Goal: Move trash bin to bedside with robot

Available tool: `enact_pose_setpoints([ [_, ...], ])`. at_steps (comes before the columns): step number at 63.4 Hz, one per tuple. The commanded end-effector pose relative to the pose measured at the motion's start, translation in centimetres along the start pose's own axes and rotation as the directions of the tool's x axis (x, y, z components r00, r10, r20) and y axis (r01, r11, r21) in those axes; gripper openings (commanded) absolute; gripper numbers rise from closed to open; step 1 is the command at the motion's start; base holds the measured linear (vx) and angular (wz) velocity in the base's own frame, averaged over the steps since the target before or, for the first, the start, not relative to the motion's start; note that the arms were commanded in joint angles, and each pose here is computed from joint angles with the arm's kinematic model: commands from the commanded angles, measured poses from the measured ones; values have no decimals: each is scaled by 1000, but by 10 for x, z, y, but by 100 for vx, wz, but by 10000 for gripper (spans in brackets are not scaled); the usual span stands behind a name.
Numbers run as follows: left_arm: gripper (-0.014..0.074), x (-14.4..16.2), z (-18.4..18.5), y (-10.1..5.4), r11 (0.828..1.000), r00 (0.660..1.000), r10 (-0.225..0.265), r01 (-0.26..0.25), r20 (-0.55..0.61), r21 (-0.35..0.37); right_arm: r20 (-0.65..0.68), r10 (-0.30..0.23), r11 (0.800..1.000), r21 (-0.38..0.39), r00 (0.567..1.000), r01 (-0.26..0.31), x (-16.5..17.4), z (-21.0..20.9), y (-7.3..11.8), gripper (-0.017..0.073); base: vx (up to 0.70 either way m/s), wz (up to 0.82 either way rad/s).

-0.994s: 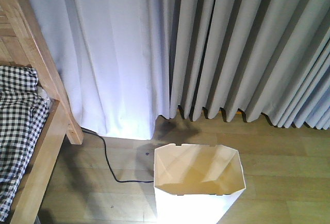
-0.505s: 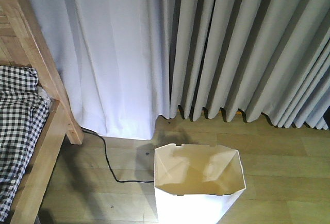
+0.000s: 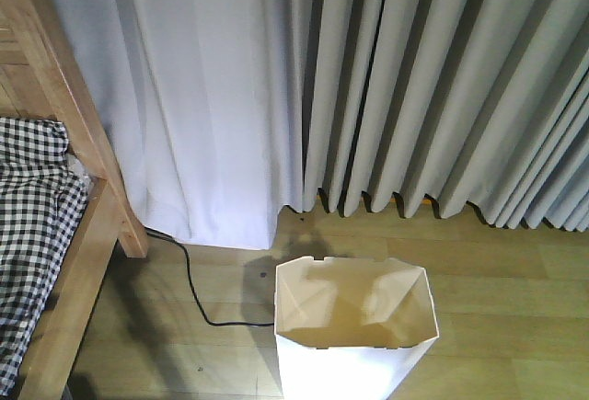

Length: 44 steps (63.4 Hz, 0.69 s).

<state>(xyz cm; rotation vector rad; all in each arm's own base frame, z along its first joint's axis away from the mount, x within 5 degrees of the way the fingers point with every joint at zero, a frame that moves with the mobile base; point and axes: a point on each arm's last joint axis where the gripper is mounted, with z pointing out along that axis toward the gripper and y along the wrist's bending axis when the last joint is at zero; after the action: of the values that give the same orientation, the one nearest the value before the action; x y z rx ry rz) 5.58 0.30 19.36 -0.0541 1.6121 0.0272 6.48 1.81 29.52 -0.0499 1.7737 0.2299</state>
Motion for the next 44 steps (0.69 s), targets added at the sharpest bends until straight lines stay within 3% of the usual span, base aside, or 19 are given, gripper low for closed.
enact_pose_setpoints([
  [1,-6,-14,-2,0,1000,995,-9,9,97,5,78,9,1000,17,997,-10,-14,-2,-1,53,0,0],
  [4,-6,-14,-2,0,1000,995,-9,9,97,5,78,11,1000,17,997,-12,-14,-2,-1,-16,0,0],
  [35,-6,-14,-2,0,1000,995,-9,9,97,5,80,7,1000,19,997,-8,-14,-2,-1,-9,0,0],
  [44,-6,-14,-2,0,1000,995,-9,9,97,5,98,-87,991,107,991,76,-5,4,-10,-9,0,0],
])
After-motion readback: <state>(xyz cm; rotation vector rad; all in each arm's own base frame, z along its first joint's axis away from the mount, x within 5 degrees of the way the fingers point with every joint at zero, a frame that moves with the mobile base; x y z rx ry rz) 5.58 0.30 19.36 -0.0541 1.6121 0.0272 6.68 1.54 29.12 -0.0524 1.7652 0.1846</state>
